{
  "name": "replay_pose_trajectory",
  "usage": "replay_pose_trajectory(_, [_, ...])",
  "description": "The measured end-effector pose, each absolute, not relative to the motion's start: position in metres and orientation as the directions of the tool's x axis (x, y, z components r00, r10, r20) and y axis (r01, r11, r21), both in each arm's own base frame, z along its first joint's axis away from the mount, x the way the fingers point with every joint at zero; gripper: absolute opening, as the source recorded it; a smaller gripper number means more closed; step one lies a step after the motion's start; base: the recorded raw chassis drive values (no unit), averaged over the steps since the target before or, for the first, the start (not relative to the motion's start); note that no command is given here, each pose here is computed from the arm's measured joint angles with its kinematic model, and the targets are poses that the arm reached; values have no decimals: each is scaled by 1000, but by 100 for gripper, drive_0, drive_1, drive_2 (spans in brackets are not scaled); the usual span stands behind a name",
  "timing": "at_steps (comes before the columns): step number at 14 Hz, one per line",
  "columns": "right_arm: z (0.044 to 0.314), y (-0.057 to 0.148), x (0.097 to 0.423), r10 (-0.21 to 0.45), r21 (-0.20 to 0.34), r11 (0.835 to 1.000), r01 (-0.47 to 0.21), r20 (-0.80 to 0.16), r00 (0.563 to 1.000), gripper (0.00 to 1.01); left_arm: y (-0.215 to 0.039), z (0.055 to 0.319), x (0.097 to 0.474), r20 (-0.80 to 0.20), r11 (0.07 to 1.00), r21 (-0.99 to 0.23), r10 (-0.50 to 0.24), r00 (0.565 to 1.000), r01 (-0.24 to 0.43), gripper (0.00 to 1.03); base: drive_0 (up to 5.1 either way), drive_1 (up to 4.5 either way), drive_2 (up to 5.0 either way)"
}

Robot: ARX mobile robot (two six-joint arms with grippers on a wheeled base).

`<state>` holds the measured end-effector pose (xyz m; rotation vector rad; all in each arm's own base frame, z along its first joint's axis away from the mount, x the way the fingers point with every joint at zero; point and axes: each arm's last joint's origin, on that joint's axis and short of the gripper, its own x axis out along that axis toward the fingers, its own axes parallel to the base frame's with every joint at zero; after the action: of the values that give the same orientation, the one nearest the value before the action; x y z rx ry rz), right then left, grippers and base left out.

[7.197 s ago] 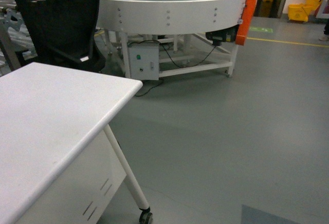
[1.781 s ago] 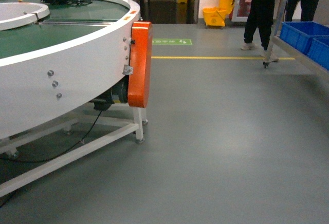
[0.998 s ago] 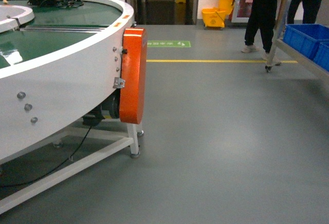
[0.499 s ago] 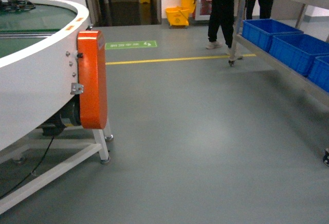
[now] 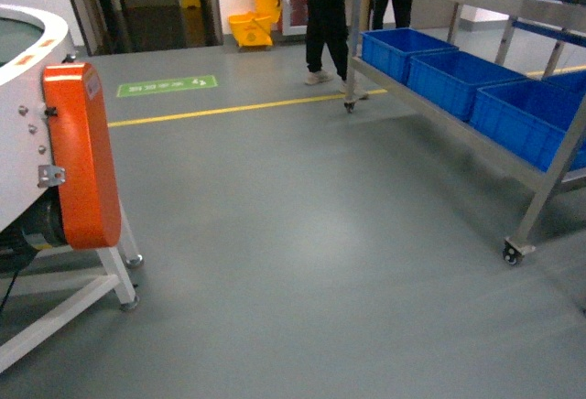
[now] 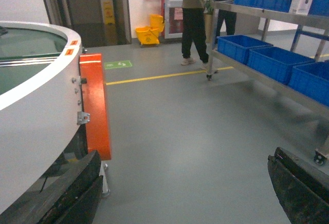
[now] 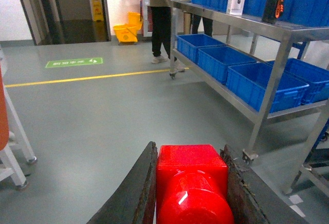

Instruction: Pick red block from blue box to shelf

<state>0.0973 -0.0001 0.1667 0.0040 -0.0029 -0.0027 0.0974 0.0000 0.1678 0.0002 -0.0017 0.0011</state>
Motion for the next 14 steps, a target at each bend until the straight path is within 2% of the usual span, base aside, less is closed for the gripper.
replay_pose_trajectory(14, [167,0,97,-3,4,1000,3,2,1000,28,0,168,97,1,1000,0,0,1000,0,98,-155,-155,-155])
